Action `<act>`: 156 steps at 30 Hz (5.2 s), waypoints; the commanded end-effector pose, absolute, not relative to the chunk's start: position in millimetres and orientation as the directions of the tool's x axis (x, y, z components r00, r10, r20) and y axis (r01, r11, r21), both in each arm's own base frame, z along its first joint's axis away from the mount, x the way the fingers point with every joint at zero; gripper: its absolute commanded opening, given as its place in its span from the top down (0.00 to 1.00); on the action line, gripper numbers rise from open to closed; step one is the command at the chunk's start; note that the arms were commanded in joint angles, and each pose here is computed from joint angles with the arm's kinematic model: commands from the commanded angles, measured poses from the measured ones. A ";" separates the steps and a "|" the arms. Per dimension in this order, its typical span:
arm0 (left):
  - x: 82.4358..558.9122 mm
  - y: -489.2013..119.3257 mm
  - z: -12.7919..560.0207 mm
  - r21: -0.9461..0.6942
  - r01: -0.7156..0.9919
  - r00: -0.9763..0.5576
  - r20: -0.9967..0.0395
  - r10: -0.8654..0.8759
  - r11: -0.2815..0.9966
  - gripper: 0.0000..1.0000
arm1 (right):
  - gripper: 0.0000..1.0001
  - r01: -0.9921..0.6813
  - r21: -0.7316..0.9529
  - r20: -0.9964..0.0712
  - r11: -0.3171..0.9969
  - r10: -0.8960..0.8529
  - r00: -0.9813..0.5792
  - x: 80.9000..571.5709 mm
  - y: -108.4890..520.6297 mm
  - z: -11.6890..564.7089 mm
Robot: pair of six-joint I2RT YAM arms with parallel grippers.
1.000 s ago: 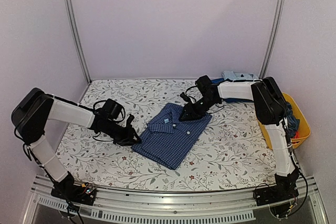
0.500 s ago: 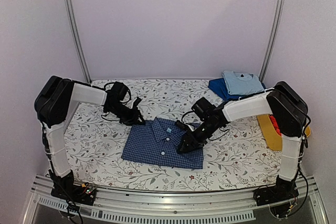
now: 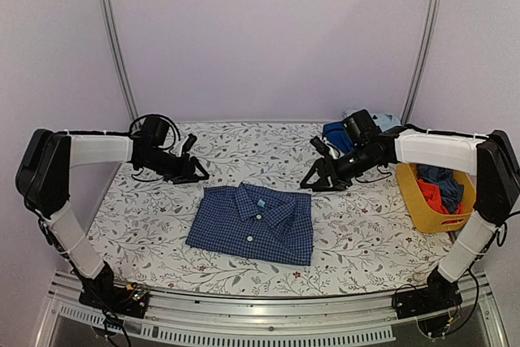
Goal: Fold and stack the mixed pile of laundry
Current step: Rotate the square-folded T-shirt at the center of the board, then adjust the square-folded T-shirt at the center of the board, then pick up the square-folded T-shirt from the center of the board.
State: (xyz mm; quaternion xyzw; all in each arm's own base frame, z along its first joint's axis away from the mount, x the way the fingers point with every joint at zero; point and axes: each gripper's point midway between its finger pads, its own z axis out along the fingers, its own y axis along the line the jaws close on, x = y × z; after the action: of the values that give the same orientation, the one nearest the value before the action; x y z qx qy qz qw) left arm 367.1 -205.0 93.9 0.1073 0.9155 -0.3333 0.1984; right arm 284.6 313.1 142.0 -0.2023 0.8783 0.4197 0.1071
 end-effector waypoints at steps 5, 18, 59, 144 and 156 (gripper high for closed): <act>346.9 -212.5 66.1 -0.601 0.334 -0.918 -0.382 0.106 0.726 0.51 | 0.41 -0.352 0.651 -0.233 0.672 -0.264 -0.936 280.9 302.7 94.8; 343.0 -227.7 45.6 -0.598 0.363 -0.920 -0.349 0.176 0.714 0.62 | 0.50 -0.356 0.650 -0.148 0.671 -0.347 -0.926 263.9 310.5 56.3; 352.7 -224.0 33.9 -0.460 0.414 -0.898 -0.349 0.268 0.786 0.53 | 1.00 -0.349 0.633 -0.136 0.691 -0.344 -0.929 258.2 303.0 46.6; 302.0 -296.7 138.5 -0.088 0.809 -0.428 -0.765 0.481 0.581 0.38 | 0.32 -0.257 0.717 -0.240 0.648 -0.117 -0.964 286.3 294.3 91.5; 204.2 -418.3 62.3 0.224 0.963 0.027 -0.636 0.771 0.151 0.51 | 0.32 -0.106 0.799 -0.115 0.592 -0.022 -0.993 253.7 271.2 79.8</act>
State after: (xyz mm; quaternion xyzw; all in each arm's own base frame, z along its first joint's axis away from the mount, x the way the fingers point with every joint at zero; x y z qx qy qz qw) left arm 199.5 -392.7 71.7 0.5861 0.7262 -0.1987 0.2993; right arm 250.8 267.2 59.7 -0.0466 0.9097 0.4113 0.0345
